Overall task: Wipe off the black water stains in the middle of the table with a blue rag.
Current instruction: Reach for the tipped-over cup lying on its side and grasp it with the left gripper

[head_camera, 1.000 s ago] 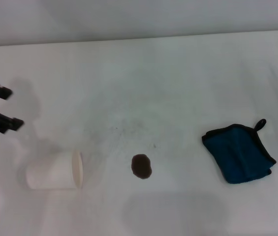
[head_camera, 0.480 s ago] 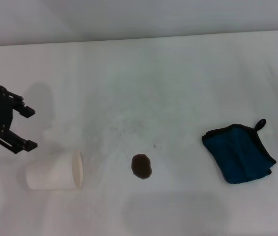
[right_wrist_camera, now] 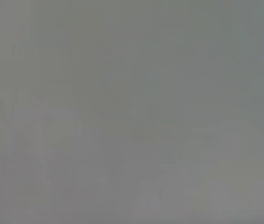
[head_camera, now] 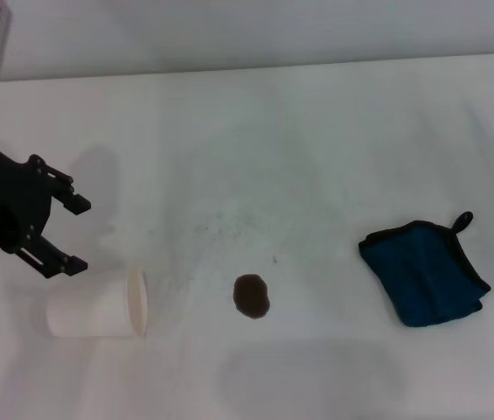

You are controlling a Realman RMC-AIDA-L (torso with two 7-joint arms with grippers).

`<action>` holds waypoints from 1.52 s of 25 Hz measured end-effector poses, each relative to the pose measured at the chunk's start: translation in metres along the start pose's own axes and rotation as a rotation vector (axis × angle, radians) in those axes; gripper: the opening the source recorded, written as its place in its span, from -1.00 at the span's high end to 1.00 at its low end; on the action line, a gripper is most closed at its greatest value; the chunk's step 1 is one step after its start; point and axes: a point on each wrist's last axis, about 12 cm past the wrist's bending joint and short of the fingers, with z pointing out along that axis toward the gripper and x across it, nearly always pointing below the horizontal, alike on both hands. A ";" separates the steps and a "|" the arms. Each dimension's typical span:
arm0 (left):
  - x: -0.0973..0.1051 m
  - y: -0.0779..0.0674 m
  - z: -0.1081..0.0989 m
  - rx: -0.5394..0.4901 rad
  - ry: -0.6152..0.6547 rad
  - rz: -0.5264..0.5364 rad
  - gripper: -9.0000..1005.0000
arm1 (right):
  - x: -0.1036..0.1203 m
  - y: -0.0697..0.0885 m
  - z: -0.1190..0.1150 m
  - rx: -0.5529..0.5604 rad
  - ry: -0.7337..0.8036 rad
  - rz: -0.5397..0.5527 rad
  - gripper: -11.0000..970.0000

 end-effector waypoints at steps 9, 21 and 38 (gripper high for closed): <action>-0.017 0.004 0.014 0.070 0.046 0.078 -0.75 | 0.000 0.001 0.000 -0.003 -0.001 0.004 -0.60; -0.029 0.006 0.042 0.117 0.082 0.047 -0.75 | 0.002 -0.006 -0.007 0.022 0.010 0.000 -0.60; -0.020 -0.001 0.044 0.144 0.077 -0.053 -0.75 | 0.004 -0.010 -0.007 0.053 0.025 0.001 -0.60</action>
